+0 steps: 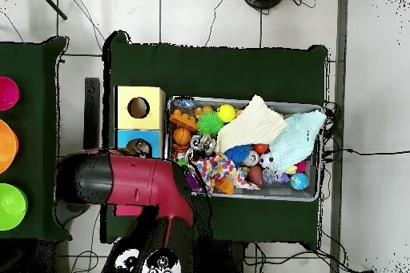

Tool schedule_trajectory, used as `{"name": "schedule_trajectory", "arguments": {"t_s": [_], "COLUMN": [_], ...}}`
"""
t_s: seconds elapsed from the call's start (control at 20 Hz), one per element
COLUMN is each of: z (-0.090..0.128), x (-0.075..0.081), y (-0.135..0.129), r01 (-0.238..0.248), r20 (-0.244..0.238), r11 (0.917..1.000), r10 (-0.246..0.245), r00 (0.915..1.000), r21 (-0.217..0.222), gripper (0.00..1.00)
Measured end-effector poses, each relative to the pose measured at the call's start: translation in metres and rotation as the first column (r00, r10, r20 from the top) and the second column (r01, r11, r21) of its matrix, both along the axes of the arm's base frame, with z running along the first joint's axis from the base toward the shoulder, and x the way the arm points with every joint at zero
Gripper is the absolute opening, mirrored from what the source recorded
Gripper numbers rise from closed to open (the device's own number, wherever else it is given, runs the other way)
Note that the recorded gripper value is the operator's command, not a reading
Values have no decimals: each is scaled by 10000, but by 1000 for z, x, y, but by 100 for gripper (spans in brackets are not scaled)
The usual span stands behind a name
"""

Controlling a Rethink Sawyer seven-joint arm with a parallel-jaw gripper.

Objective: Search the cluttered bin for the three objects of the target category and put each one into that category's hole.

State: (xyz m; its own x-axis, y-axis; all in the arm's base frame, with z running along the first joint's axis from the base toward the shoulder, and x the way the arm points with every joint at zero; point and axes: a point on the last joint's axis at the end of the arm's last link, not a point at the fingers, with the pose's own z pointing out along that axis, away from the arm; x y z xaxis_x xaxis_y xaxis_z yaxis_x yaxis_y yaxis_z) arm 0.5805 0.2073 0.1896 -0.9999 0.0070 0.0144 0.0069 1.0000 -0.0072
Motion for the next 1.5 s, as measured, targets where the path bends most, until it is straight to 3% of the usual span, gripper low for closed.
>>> {"name": "schedule_trajectory", "arguments": {"t_s": [0.35,0.8,1.0,1.5], "z": [8,-15,-23,-39], "x": [5,19,20,15], "y": [-18,-90,-107,-119], "r01": [298,1312,1538,1378], "r20": [-123,-353,-495,-749], "r11": [9996,9912,9878,9894], "r10": [-298,-1318,-1548,-1409], "r00": [9995,9906,9867,9872], "r21": [12,-189,-226,-446], "gripper": [100,100,100,100]}}
